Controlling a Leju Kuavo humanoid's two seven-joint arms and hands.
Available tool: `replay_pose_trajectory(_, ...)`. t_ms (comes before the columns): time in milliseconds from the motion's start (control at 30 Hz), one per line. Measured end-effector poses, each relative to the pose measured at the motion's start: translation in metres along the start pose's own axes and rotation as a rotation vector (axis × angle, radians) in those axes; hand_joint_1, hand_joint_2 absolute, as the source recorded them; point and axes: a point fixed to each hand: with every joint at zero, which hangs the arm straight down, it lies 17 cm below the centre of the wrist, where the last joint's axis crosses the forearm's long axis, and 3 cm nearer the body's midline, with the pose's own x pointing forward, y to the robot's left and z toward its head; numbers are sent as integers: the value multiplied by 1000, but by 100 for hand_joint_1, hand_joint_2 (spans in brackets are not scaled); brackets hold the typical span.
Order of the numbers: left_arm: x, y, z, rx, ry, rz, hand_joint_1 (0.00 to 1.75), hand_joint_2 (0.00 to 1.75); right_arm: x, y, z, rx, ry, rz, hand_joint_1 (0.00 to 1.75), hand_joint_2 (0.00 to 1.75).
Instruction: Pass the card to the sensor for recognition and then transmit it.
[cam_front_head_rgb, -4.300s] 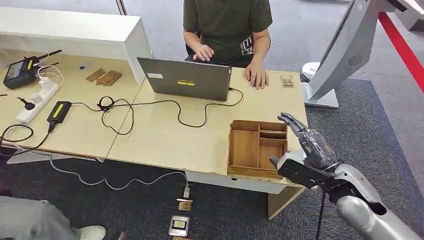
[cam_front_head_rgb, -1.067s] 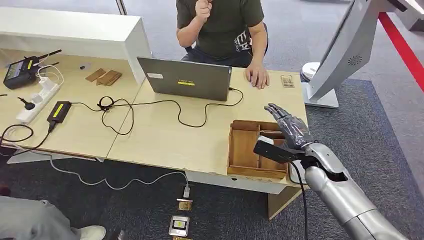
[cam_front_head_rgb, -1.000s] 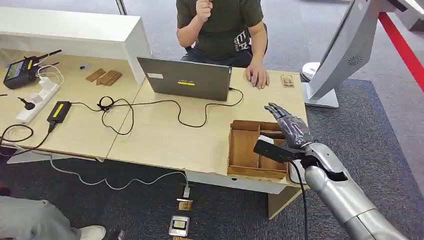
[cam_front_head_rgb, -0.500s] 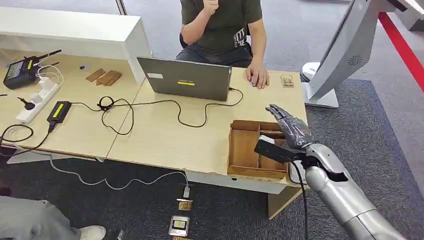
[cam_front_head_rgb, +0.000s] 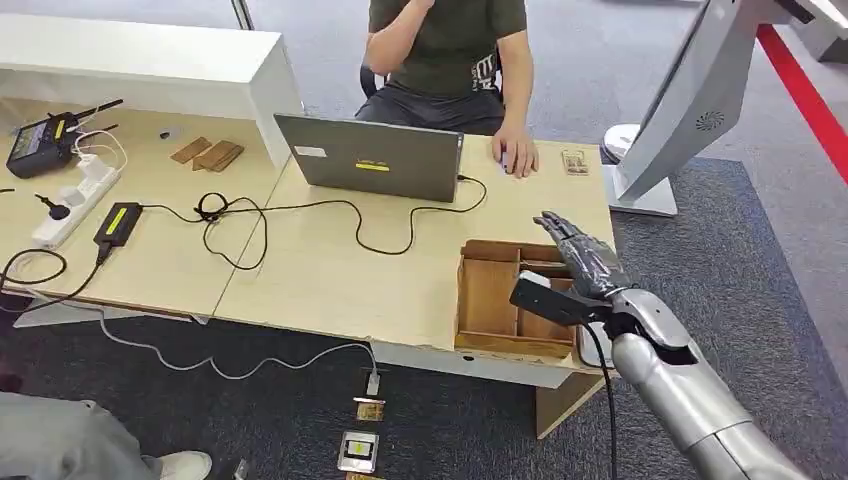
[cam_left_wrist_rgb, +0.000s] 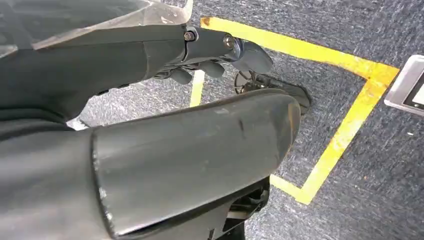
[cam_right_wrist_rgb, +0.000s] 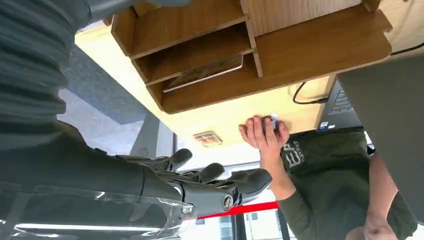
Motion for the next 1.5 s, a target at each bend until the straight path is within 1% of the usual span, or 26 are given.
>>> replay_pose_trajectory(367,-1,1,0,5,4,-3,0,0,-5,6,3,21,16,1,0,175)
replay_pose_trajectory(1100,-1,3,0,12,7,-9,0,0,2,6,0,18,7,3,0,175)
replay_pose_trajectory(1500,-1,1,0,4,6,-12,0,0,21,4,-6,25,-24,4,0,175)
